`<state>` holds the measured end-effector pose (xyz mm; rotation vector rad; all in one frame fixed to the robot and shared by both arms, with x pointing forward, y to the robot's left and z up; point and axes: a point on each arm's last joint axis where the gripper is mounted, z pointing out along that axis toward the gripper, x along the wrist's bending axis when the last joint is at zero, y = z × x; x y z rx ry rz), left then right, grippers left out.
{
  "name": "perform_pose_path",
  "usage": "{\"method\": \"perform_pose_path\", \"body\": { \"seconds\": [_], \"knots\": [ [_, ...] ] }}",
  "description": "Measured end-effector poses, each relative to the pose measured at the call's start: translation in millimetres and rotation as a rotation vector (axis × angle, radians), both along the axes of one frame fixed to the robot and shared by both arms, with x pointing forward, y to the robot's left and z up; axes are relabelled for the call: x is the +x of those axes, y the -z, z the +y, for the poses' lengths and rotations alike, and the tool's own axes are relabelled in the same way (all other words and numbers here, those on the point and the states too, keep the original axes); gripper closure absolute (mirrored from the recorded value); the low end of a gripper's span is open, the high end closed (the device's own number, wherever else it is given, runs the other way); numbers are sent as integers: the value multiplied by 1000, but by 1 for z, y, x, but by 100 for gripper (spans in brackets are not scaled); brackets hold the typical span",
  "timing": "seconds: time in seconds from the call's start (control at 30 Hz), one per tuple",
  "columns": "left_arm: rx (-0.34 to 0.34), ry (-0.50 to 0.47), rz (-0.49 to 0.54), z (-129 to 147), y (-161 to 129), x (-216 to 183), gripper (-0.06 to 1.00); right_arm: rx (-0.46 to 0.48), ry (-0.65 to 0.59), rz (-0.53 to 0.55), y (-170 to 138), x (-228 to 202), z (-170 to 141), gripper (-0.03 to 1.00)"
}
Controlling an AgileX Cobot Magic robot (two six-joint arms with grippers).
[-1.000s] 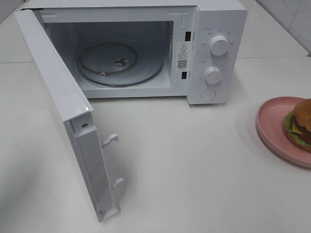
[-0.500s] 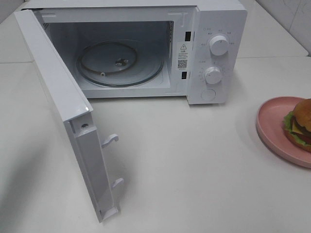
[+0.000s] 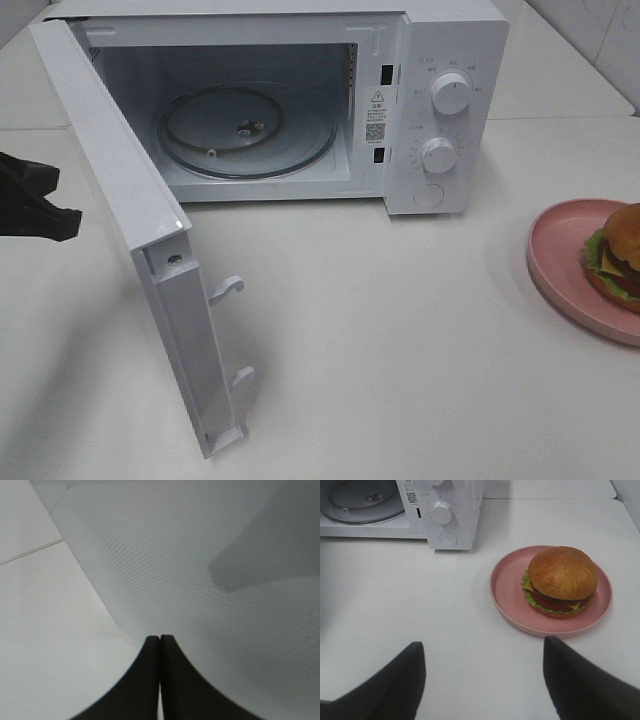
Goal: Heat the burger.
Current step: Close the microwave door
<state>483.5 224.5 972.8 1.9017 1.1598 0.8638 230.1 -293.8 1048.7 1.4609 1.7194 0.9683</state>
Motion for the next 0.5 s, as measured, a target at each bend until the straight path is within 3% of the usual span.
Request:
{"method": "perform_pose_path", "body": {
  "seconds": [0.5],
  "knots": [
    [7,150,-43,-49,31,13,94,0,0,0,0,0,0,33]
  ]
}}
